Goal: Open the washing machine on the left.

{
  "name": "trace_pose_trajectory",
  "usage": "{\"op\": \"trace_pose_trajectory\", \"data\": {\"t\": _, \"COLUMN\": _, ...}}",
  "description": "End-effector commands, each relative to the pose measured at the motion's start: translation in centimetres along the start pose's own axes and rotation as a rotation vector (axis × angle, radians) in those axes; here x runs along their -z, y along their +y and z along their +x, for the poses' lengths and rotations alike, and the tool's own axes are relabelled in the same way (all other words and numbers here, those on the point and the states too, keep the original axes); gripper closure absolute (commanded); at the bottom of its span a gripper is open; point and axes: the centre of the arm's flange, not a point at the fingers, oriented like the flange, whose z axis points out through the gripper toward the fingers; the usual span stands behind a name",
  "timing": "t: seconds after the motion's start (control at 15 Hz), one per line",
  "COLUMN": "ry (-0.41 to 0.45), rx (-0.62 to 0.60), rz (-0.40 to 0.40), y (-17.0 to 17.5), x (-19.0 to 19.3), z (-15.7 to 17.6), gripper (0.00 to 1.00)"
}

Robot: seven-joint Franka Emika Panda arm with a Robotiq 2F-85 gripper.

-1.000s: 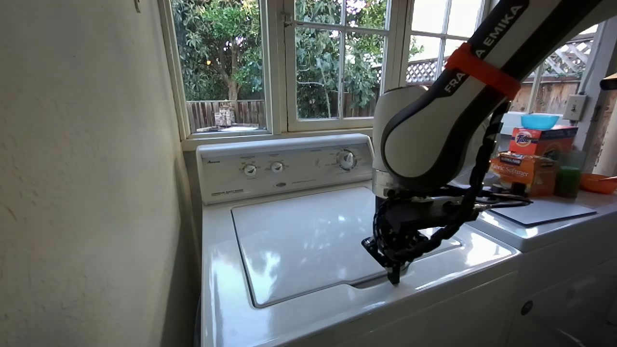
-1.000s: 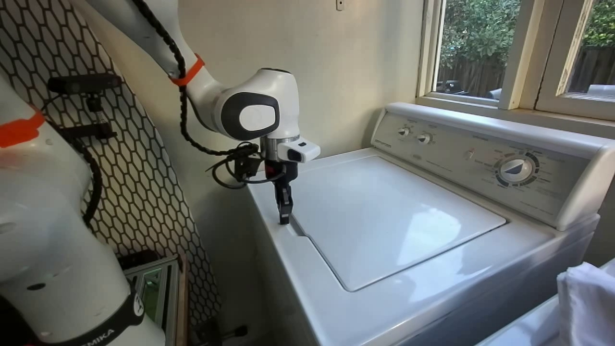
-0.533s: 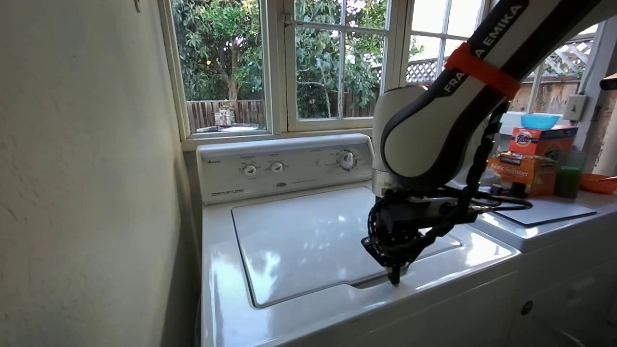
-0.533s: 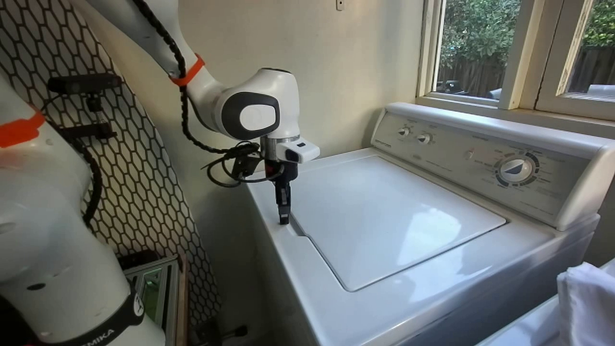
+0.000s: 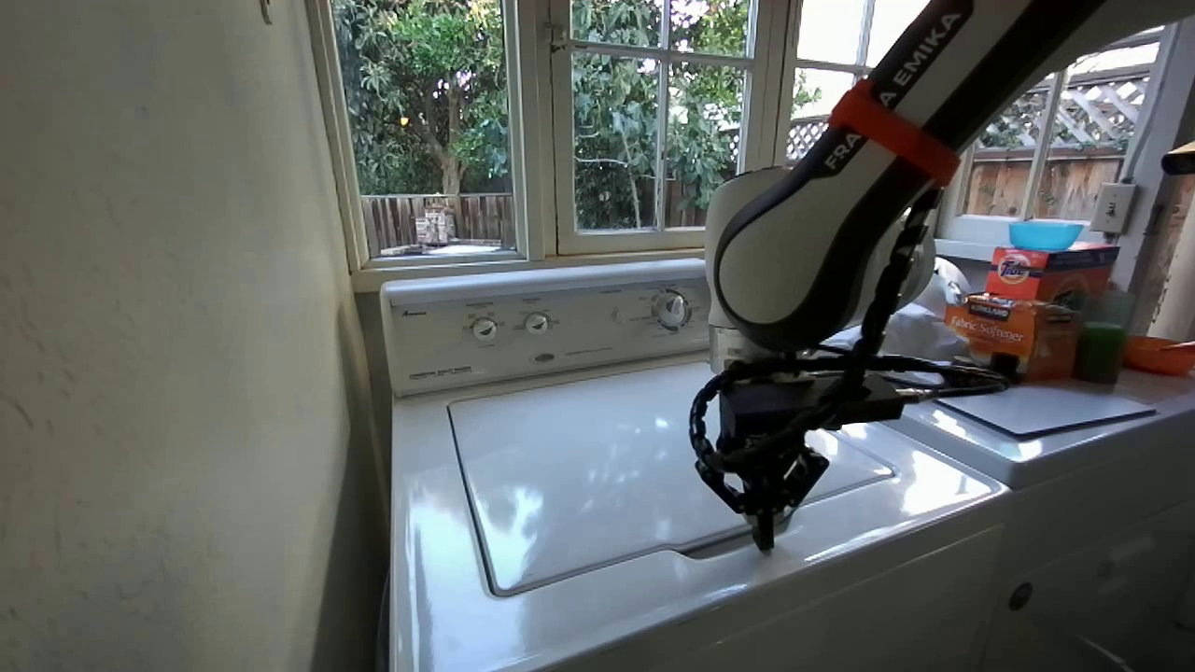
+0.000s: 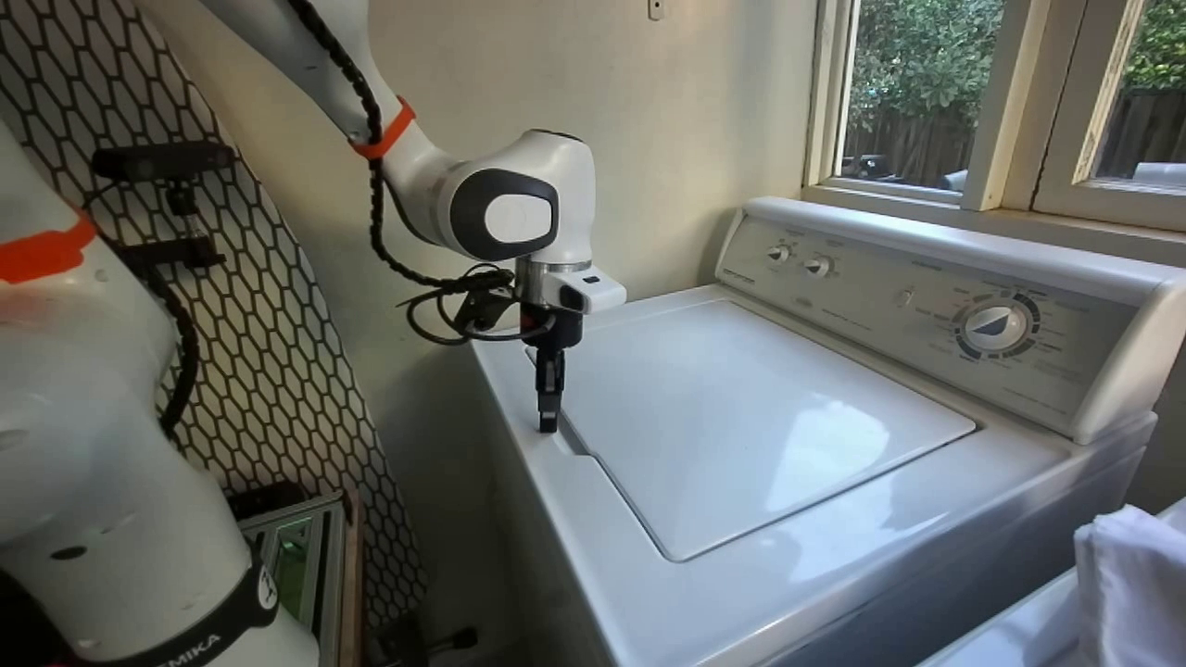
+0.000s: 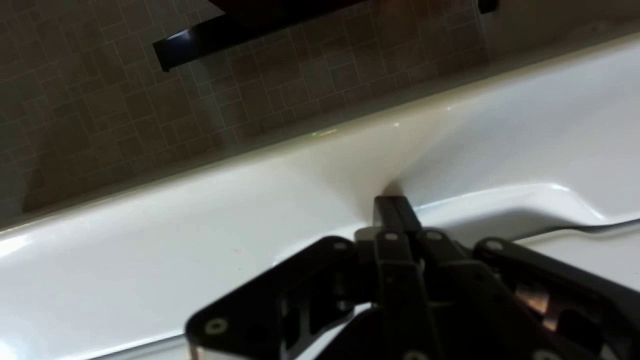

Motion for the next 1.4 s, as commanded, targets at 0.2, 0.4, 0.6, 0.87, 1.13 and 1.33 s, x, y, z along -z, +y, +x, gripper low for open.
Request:
{"op": "trace_pose_trajectory", "data": {"t": 0.2, "ry": -0.023, "rx": -0.026, "rz": -0.016, "y": 0.5, "x": -1.6, "z": 1.8, "gripper": 1.0}}
{"op": "trace_pose_trajectory", "data": {"t": 0.4, "ry": -0.029, "rx": -0.054, "rz": -0.029, "y": 0.3, "x": -1.5, "z": 2.3, "gripper": 1.0}}
{"op": "trace_pose_trajectory", "data": {"t": 0.6, "ry": -0.038, "rx": -0.131, "rz": -0.042, "y": 0.1, "x": -1.4, "z": 3.2, "gripper": 1.0}}
{"op": "trace_pose_trajectory", "data": {"t": 0.87, "ry": -0.013, "rx": -0.193, "rz": -0.011, "y": 0.3, "x": -1.6, "z": 4.5, "gripper": 1.0}}
{"op": "trace_pose_trajectory", "data": {"t": 1.13, "ry": -0.017, "rx": -0.16, "rz": 0.001, "y": 0.6, "x": -2.2, "z": 3.6, "gripper": 1.0}}
{"op": "trace_pose_trajectory", "data": {"t": 1.33, "ry": -0.006, "rx": -0.129, "rz": 0.011, "y": 1.4, "x": -1.8, "z": 2.4, "gripper": 1.0}}
